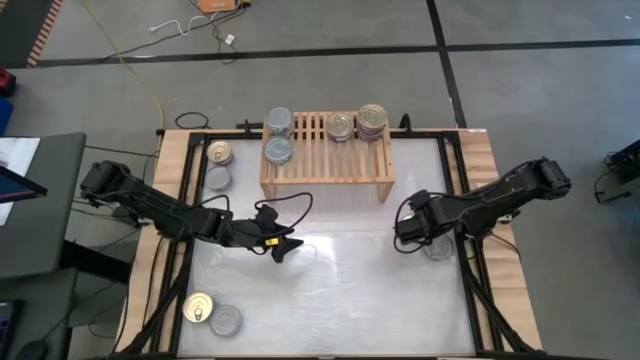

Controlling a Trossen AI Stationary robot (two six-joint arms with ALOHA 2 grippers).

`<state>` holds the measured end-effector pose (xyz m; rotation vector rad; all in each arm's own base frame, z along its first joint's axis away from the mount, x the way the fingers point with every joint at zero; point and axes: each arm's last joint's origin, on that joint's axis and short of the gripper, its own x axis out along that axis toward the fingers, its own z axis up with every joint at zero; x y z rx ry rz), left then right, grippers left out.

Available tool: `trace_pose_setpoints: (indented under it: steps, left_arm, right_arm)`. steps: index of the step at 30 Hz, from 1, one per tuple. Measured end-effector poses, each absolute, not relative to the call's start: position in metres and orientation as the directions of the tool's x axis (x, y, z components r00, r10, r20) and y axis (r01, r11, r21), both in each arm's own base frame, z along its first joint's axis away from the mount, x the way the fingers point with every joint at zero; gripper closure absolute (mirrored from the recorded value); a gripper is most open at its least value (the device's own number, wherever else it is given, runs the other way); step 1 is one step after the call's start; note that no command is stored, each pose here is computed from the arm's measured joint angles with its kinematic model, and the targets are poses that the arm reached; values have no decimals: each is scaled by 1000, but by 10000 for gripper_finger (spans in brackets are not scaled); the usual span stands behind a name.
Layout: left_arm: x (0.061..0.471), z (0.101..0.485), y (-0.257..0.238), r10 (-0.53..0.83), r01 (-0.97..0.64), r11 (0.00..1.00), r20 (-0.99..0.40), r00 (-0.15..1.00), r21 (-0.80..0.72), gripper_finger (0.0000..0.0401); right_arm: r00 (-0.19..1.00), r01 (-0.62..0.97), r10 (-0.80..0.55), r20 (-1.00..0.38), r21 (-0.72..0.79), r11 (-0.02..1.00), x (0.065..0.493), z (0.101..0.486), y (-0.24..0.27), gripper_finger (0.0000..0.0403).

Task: Stack canned seafood by type on shelf
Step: Move the blue tuna can to the center of the table

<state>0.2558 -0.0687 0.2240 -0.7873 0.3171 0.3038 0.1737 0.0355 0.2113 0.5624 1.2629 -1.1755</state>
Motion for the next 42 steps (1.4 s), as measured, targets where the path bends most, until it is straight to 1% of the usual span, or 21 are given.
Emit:
trace_pose_setpoints:
  steps: [4, 8, 13, 16, 19, 21, 24, 27, 29, 31, 34, 39, 42]
  left_arm:
    - [256, 224, -69, 147, -380, 667, -387, 910, -641, 101]
    - [256, 224, -69, 132, -372, 667, -389, 912, -646, 101]
    - [256, 224, -70, 118, -368, 660, -393, 912, -655, 101]
    - [256, 224, -70, 119, -368, 659, -393, 912, -656, 101]
    - [256, 224, -70, 119, -369, 659, -393, 912, -656, 101]
    - [256, 224, -70, 119, -369, 659, -393, 912, -656, 101]
    - [256, 224, -70, 119, -368, 661, -394, 912, -654, 101]
    - [256, 224, -70, 119, -368, 663, -394, 912, -652, 101]
    - [256, 224, -70, 119, -368, 666, -394, 911, -649, 101]
    - [256, 224, -70, 119, -367, 667, -393, 912, -649, 101]
    - [256, 224, -70, 119, -367, 667, -393, 912, -649, 101]
    - [256, 224, -70, 119, -372, 651, -394, 911, -662, 101]
    - [256, 224, -70, 118, -372, 647, -394, 911, -666, 101]
  right_arm:
    - [-119, 908, -346, -931, -243, 341, 170, 191, 32, 296]
    - [-129, 929, -346, -929, -236, 286, 164, 180, 32, 296]
    - [-119, 927, -345, -931, -229, 297, 162, 175, 33, 296]
    - [-93, 931, -332, -939, -200, 305, 165, 174, 34, 296]
    - [-8, 918, -286, -958, -120, 378, 174, 173, 37, 296]
    - [84, 910, -238, -968, -23, 413, 183, 173, 40, 296]
    - [228, 889, -169, -959, 135, 438, 197, 174, 49, 296]
    - [400, 821, -90, -912, 313, 477, 213, 178, 59, 296]
    - [523, 743, -45, -851, 430, 514, 224, 184, 66, 296]
    - [610, 669, -11, -793, 507, 544, 232, 190, 72, 296]
    - [644, 642, 0, -765, 541, 544, 235, 193, 73, 296]
    - [633, 652, -9, -774, 526, 546, 234, 192, 72, 296]
    - [630, 667, -9, -777, 535, 518, 233, 192, 72, 296]
